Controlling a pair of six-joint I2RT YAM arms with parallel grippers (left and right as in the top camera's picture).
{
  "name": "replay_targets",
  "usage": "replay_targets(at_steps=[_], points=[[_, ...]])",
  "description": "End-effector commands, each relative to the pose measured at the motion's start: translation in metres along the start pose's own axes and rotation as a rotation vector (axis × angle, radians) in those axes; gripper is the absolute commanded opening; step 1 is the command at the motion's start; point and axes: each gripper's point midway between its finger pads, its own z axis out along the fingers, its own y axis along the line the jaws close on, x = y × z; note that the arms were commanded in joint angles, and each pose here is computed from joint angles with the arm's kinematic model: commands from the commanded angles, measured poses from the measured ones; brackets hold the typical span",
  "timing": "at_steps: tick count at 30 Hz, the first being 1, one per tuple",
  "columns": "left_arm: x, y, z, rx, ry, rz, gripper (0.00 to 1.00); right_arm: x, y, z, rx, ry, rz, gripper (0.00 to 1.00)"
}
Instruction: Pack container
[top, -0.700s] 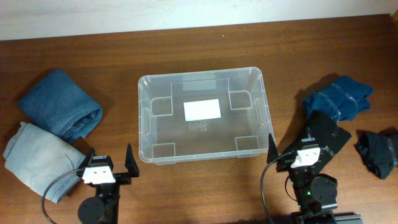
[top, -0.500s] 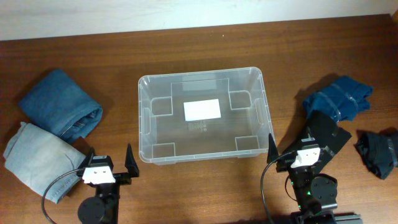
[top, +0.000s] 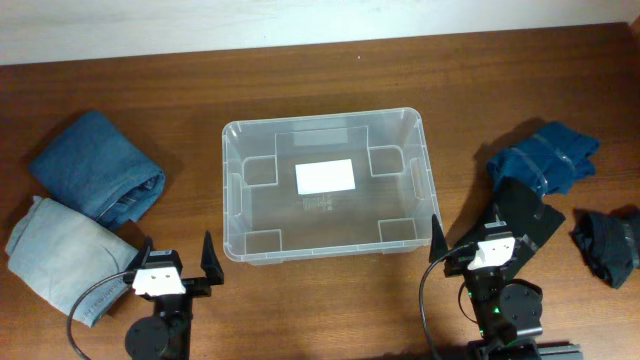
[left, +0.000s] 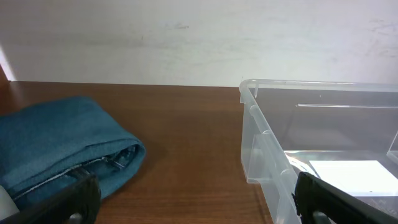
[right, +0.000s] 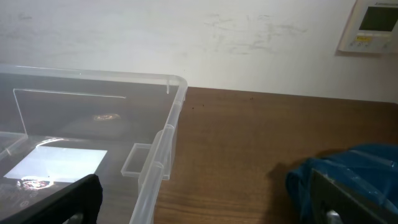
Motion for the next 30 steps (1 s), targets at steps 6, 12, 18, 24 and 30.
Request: replay_targets(at_steps=[6, 12, 18, 24, 30], points=[[0.002, 0.003, 0.000, -0.016, -0.002, 0.018, 0.99, 0.003, -0.003, 0.000, 0.015, 0.005, 0.005, 0.98], [0.002, 0.003, 0.000, -0.015, -0.002, 0.018, 0.99, 0.003, -0.003, 0.000, 0.015, 0.005, 0.005, 0.99], [0.002, 0.003, 0.000, -0.015, -0.002, 0.018, 0.99, 0.003, -0.003, 0.000, 0.015, 0.005, 0.005, 0.98], [0.002, 0.004, 0.000, -0.022, -0.003, 0.018, 0.99, 0.001, -0.003, 0.000, 0.014, 0.001, 0.005, 0.98], [-0.012, 0.003, -0.002, -0.018, -0.040, -0.063, 1.00, -0.008, -0.004, -0.002, 0.017, -0.013, 0.148, 0.99]])
